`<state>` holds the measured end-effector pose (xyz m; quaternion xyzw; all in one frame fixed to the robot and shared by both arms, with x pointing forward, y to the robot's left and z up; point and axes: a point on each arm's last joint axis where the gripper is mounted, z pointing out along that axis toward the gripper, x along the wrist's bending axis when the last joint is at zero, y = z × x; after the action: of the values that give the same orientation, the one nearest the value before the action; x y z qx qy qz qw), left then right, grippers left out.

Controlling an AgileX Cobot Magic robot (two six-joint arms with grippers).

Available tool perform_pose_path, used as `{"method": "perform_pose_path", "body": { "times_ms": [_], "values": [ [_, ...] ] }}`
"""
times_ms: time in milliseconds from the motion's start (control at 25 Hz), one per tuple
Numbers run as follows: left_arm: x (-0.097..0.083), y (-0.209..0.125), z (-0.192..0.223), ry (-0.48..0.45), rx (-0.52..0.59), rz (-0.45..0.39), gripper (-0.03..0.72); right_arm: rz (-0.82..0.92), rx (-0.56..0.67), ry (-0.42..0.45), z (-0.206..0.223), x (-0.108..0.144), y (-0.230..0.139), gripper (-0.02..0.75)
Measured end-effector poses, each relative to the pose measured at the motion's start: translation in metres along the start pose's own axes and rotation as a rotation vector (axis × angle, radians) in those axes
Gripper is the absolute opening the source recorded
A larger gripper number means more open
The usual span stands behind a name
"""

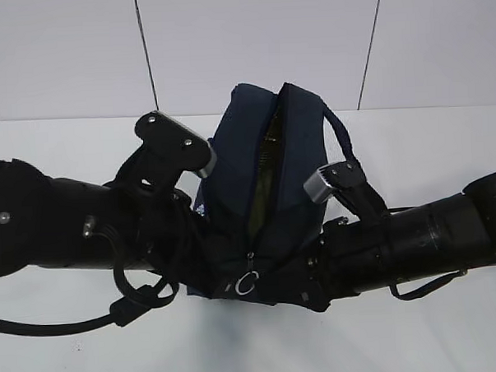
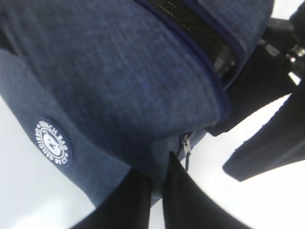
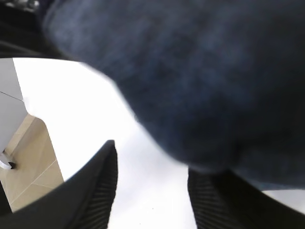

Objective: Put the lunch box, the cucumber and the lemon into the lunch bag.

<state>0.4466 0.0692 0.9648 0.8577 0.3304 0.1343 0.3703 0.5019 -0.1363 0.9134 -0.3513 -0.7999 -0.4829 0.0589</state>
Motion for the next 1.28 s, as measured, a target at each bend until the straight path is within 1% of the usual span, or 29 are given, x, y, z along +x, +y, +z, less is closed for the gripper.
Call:
{"method": "perform_pose_path", "body": {
  "times_ms": [320,560,800,960,1200,1280],
  "values": [
    [-0.003,0.014,-0.002,-0.034,0.014,-0.004,0.013,0.047,-0.004,0.000,0.000,0.000,0.002,0.389],
    [-0.004,0.019,-0.003,-0.045,0.018,-0.005,0.013,0.115,-0.018,-0.009,0.002,-0.003,0.009,0.389],
    [-0.005,0.018,-0.003,-0.049,0.028,-0.005,0.013,0.189,0.022,-0.006,0.013,-0.012,-0.003,0.389],
    [-0.005,0.018,-0.003,-0.049,0.028,-0.005,0.013,0.208,0.021,0.026,0.018,-0.014,-0.004,0.389],
    [-0.005,0.018,-0.003,-0.049,0.028,-0.005,0.013,0.195,-0.019,0.077,0.019,-0.012,0.009,0.389],
    [-0.005,0.021,-0.004,-0.050,0.019,-0.006,0.013,0.188,-0.024,0.079,0.020,-0.012,0.012,0.389]
  ]
}}
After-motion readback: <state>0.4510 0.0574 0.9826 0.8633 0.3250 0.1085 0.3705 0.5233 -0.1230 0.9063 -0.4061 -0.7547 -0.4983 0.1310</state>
